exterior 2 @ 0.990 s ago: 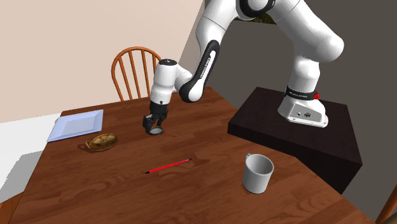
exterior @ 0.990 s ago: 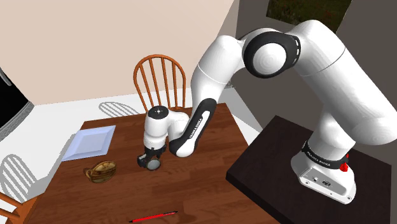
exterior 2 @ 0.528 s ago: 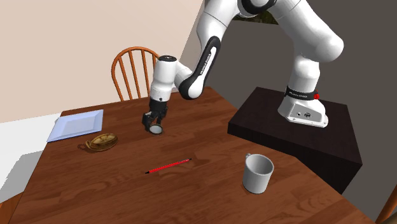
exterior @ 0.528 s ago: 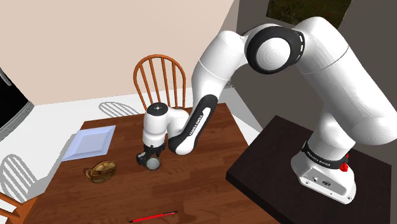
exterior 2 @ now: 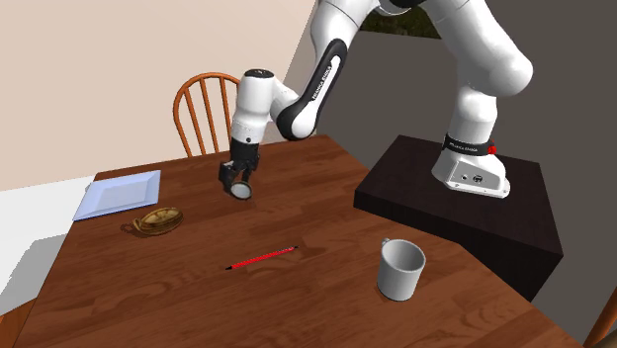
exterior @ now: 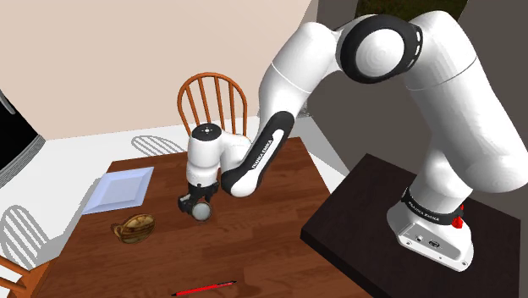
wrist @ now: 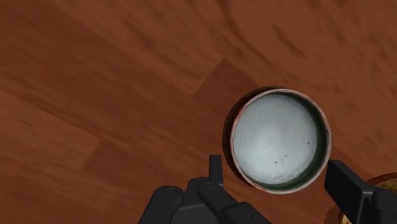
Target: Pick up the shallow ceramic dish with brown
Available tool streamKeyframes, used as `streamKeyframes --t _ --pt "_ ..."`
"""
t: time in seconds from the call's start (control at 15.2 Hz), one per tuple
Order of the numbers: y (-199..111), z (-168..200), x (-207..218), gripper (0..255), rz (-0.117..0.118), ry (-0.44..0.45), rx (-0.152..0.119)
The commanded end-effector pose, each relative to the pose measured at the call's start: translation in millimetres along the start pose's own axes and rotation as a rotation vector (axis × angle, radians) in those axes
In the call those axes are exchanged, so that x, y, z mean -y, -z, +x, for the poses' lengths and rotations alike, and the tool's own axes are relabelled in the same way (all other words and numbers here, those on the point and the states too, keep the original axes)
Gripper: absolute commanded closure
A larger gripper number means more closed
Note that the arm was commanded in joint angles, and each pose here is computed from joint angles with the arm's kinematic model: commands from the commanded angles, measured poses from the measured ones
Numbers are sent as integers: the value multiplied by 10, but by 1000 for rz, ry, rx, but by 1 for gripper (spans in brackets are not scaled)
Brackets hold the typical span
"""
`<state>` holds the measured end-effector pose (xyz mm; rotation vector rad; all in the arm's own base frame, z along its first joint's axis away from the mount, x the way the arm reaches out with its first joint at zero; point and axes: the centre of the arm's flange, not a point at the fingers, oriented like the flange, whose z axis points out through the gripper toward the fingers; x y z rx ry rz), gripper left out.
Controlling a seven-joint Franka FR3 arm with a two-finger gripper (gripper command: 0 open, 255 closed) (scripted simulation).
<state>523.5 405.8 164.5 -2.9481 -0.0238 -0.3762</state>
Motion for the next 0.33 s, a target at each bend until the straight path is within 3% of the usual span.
streamKeyframes --t 0.0,0.26 --pt "103 35 22 255 0 0 0" --pt "211 64 41 255 0 0 0"
